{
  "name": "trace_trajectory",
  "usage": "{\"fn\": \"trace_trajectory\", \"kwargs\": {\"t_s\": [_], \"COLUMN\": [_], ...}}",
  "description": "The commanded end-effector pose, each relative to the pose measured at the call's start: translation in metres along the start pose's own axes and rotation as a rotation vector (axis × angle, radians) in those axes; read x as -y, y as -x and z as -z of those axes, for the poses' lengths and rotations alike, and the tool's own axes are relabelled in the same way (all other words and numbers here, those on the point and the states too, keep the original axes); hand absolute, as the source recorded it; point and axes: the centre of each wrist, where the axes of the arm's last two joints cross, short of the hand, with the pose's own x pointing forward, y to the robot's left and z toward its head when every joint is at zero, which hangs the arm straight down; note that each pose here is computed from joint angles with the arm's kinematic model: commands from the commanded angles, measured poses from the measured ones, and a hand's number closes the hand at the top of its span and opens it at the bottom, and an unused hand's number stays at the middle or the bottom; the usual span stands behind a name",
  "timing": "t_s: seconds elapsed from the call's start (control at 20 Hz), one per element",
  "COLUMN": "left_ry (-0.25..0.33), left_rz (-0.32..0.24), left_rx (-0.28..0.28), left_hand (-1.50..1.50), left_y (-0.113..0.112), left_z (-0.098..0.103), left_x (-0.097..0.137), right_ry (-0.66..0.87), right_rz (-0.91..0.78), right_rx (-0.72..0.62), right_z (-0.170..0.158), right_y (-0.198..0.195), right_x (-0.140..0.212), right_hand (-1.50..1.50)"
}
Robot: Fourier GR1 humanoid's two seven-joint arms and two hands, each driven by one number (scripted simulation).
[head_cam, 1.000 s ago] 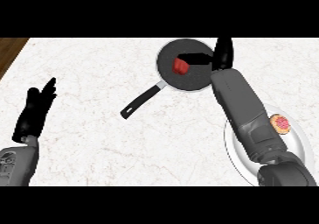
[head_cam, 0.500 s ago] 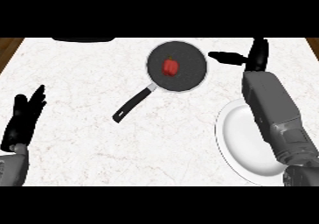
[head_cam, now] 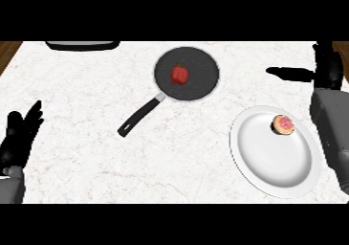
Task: Pick the bell pepper from the plate and place it in the pan
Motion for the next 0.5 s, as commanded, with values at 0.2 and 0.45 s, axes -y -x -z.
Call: {"fn": "trace_trajectory", "kwargs": {"t_s": [0.2,0.45], "left_ry": [0.007,-0.002], "left_rz": [-0.004,-0.012], "left_rx": [-0.015,0.013], "left_hand": [0.0,0.0], "left_y": [0.01,0.004], "left_z": [-0.007,-0.009], "left_x": [-0.011,-0.016], "right_ry": [-0.058,-0.062], "right_rz": [-0.03,-0.041], "right_rx": [0.004,0.014], "right_z": [-0.022,-0.035], "right_y": [0.032,0.022], "right_x": [0.09,0.126], "right_hand": [-1.5,-1.5]}}
